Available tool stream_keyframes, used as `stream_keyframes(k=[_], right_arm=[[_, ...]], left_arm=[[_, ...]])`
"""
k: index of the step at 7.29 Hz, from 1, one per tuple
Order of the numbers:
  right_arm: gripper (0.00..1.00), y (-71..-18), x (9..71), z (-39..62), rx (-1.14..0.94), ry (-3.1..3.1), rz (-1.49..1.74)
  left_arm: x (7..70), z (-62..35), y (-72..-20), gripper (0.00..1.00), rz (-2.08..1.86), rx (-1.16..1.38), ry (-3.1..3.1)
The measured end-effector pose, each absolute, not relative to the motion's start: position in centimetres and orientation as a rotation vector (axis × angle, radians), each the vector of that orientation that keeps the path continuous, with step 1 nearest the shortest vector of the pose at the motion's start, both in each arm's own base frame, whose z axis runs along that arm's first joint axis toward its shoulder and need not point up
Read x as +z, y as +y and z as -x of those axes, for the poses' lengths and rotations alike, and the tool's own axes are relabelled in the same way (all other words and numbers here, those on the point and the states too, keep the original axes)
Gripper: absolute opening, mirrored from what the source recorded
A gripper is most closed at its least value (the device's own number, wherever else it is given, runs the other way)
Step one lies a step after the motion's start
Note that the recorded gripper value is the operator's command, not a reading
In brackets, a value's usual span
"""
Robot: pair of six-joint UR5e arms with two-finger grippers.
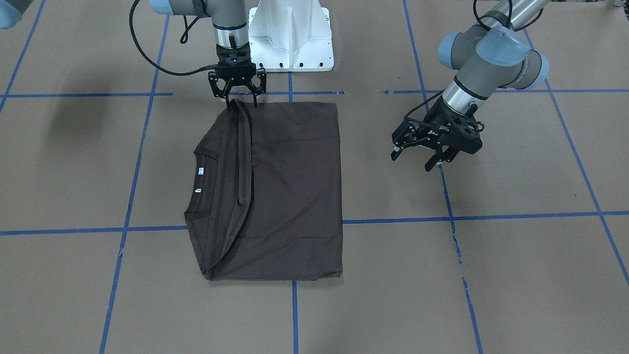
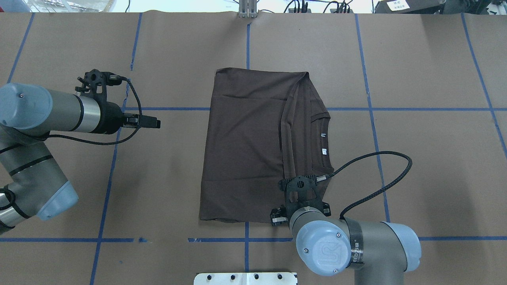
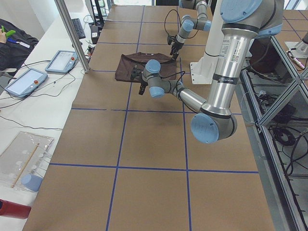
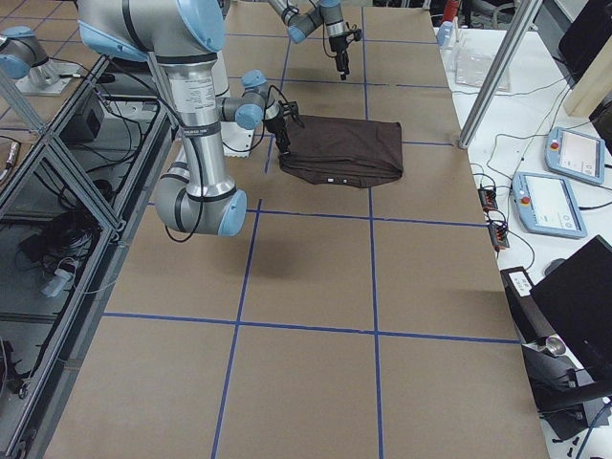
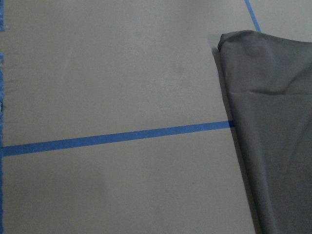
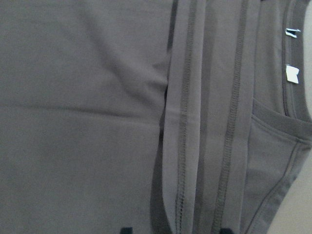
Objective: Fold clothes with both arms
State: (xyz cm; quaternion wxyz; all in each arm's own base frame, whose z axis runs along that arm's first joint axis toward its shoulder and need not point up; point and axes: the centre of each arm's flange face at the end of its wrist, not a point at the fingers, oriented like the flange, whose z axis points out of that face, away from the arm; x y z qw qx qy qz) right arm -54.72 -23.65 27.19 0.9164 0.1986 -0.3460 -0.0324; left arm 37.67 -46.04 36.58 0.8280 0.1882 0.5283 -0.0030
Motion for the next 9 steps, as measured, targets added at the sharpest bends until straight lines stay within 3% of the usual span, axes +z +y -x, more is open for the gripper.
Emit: stream_keyframes(k=[3, 6, 9], right_arm=[[0.40, -24.04, 27.24, 54.85, -0.240, -0.676, -0.453], [0.00, -23.71, 27.83, 54.97, -0.274, -0.671, -0.420], [0.00, -24.52, 27.62, 54.47, -0.260, -0.673, -0.425]], left_arm=[[36.59, -37.79, -45.95, 1.00, -0.398, -0.010, 1.118], [36.60, -37.85, -45.90, 1.00, -0.397, -0.009, 1.118], [36.66, -37.88, -45.92, 1.00, -0.397, -0.010, 1.116]])
